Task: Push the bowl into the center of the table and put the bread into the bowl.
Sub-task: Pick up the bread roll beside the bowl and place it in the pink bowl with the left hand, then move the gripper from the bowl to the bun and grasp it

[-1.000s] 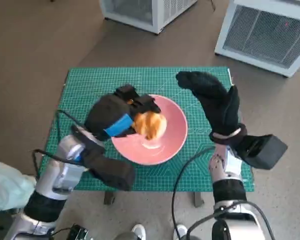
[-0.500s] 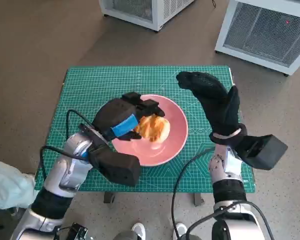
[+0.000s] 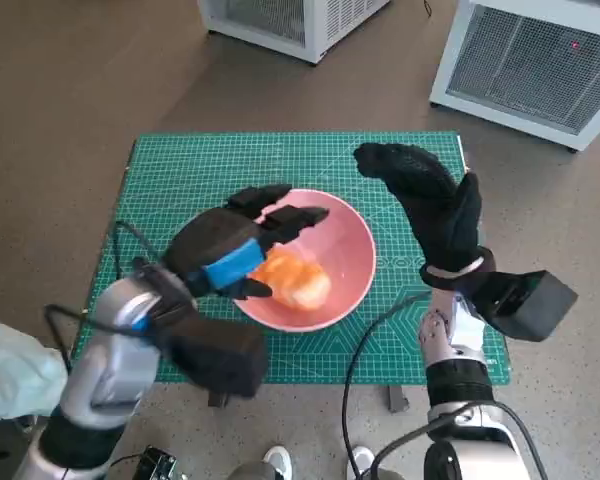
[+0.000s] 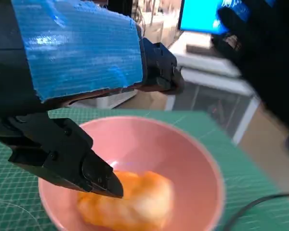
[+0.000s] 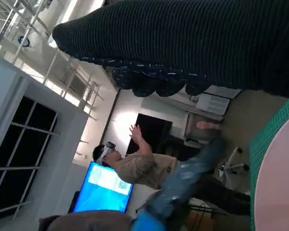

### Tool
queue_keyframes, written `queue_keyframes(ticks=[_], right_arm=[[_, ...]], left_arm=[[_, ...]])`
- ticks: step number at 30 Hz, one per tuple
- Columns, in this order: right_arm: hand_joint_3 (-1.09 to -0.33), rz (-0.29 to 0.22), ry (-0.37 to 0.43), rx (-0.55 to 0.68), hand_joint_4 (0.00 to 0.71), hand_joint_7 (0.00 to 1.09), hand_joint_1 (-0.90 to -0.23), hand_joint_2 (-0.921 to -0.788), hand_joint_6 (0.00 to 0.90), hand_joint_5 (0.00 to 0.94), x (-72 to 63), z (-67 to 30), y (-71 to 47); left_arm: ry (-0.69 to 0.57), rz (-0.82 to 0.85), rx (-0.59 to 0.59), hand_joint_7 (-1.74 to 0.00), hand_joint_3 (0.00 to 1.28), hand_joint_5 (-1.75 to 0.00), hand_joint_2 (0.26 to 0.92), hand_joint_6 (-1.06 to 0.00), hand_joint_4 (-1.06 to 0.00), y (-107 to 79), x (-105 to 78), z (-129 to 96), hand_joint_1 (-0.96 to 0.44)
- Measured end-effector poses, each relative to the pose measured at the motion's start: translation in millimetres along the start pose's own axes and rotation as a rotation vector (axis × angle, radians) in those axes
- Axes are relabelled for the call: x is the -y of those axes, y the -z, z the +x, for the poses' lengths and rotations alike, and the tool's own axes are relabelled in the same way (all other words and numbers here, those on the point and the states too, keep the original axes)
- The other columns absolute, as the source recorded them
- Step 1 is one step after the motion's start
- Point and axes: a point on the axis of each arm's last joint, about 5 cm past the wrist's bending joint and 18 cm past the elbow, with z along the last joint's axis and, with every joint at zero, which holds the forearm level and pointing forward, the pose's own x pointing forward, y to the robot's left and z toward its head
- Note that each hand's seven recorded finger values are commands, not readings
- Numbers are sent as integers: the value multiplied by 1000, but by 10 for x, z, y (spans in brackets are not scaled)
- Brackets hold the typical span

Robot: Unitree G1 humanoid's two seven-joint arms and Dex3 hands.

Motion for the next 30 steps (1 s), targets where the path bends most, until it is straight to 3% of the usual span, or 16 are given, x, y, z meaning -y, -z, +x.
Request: queue_keyframes(ticks=[14,22,30], right_arm=[[-721,4,2,-5,191,587,-677,-921,-1,2,-6,-8,10],[-723,4,3,-7,189,585,-681,-921,-1,1,-2,-10,11],[-720,11,5,-18,185,579,-687,-921,-1,0,-4,-22,27]], left_arm=[[-108,-60,8,-69,0,-12,739,-243,-29,-48,-291,-600,-153],[-116,-16,-145,-75,3,-14,742,-266,-52,56,-344,-928,-150],[-73,6,-280,-75,5,-19,750,-293,-87,74,-338,-1099,-134]])
